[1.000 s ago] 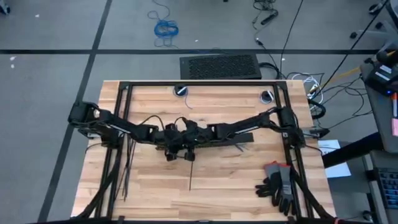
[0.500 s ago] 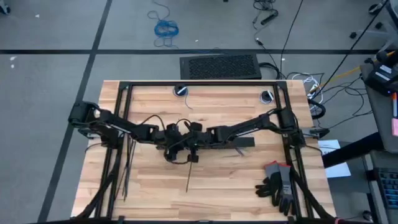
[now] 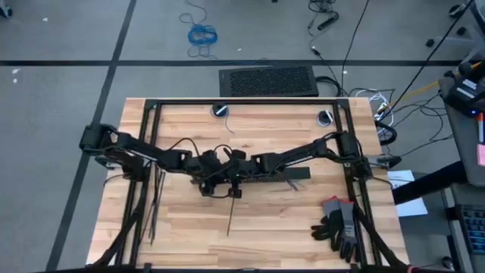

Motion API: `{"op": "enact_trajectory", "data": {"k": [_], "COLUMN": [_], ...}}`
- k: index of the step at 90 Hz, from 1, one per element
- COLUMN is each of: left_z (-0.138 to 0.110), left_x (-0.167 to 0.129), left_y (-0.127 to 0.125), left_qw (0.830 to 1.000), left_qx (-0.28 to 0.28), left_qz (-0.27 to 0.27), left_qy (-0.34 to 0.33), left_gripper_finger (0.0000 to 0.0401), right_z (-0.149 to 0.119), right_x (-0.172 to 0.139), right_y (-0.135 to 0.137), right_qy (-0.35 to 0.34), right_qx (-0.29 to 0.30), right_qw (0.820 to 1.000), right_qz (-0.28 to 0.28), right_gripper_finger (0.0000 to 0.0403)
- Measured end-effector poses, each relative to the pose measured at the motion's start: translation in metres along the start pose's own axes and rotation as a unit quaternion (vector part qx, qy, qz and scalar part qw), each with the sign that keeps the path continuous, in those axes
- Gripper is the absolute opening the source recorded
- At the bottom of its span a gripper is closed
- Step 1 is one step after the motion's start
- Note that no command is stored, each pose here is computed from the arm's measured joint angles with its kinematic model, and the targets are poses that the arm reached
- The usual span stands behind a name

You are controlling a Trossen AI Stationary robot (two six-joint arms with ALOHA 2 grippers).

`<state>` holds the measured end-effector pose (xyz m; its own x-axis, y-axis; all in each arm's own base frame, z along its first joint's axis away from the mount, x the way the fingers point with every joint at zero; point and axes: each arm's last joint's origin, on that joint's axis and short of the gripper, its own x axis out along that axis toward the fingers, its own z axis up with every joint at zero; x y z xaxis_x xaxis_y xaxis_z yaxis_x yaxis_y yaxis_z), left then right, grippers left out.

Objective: Ziptie cables
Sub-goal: Close the cable duct

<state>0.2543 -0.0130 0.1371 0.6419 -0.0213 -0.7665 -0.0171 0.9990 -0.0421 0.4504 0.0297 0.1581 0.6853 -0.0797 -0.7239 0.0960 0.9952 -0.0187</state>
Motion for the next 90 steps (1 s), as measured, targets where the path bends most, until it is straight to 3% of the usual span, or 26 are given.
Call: {"op": "enact_trajectory", "data": {"k": [13, 37, 51, 66, 90], "left_z": [-0.009, -0.024, -0.045, -0.052, -0.049], "left_x": [-0.008, -0.013, -0.007, -0.004, -0.001], "left_y": [0.001, 0.003, 0.004, 0.005, 0.005], "left_qw": [0.999, 0.997, 0.999, 1.0, 0.999], "left_qx": [-0.012, -0.019, -0.021, -0.02, -0.018], "left_qz": [0.005, 0.019, 0.02, 0.016, 0.009], "left_qy": [0.05, 0.079, 0.037, -0.001, -0.035], "left_gripper_finger": [0.0263, 0.026, 0.0256, 0.0241, 0.0231], "right_z": [-0.001, -0.001, -0.002, -0.003, -0.005], "right_x": [0.0, 0.0, 0.001, 0.001, 0.032], "right_y": [0.0, 0.0, -0.001, 0.0, -0.002], "right_qy": [0.003, 0.005, 0.006, 0.009, -0.053], "right_qx": [0.0, -0.006, -0.006, 0.0, 0.009], "right_qw": [1.0, 1.0, 1.0, 1.0, 0.996], "right_qz": [0.0, -0.002, -0.002, 0.001, 0.073], "right_gripper_finger": [0.0, 0.0, 0.0, 0.0, 0.0]}}
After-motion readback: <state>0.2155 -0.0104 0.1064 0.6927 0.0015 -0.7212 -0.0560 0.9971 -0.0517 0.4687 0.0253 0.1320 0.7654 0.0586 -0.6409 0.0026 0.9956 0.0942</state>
